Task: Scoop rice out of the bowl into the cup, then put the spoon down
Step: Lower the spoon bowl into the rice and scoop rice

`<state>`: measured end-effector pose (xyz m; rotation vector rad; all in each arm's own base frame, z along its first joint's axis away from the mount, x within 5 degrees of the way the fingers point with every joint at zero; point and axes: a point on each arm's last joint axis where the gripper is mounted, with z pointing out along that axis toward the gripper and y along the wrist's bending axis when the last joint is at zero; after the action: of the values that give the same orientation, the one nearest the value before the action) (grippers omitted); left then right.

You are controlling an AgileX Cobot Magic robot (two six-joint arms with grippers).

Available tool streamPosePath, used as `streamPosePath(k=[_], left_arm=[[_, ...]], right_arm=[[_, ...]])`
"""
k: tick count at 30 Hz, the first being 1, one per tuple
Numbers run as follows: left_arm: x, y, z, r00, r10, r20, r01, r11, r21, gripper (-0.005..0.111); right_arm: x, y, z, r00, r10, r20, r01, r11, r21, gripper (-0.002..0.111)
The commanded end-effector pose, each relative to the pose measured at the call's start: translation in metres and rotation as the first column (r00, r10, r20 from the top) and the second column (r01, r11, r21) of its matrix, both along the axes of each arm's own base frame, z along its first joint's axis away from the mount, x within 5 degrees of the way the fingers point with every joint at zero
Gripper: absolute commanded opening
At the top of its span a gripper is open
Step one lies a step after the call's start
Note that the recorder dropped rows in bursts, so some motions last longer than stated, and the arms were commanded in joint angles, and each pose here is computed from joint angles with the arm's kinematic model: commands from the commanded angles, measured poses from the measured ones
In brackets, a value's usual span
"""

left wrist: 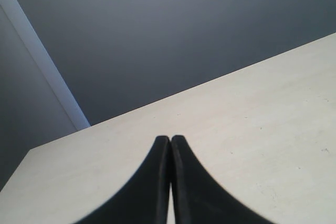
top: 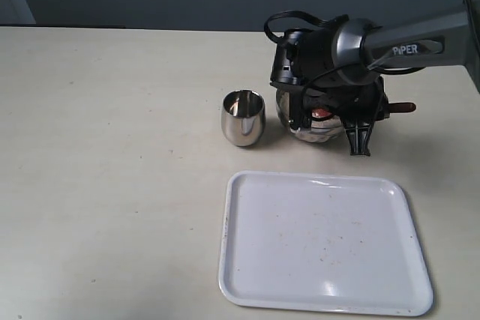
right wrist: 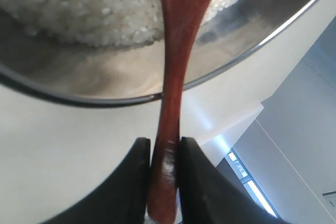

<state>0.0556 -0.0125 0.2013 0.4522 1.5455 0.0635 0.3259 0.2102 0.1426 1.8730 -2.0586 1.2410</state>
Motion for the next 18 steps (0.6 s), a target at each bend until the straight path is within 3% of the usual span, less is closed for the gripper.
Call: streamPosePath(k=[1,18], left_arm=[[-0.001,0.000,0.001,1.000,-0.009,0.009,0.009,1.000,-0.007,0.000],[-0.001,0.000,0.001,1.000,-0.009,0.009,0.009,1.000,-0.007,0.000]], right_arm=[[-0.001,0.001,0.001,0.999,-0.020,-0.028,0.020,0.999,0.028,-0.001],[0.014,-0.006,0.012,0.989,-0.115,-0.093,0.128,0.980,0.152,-0.001]])
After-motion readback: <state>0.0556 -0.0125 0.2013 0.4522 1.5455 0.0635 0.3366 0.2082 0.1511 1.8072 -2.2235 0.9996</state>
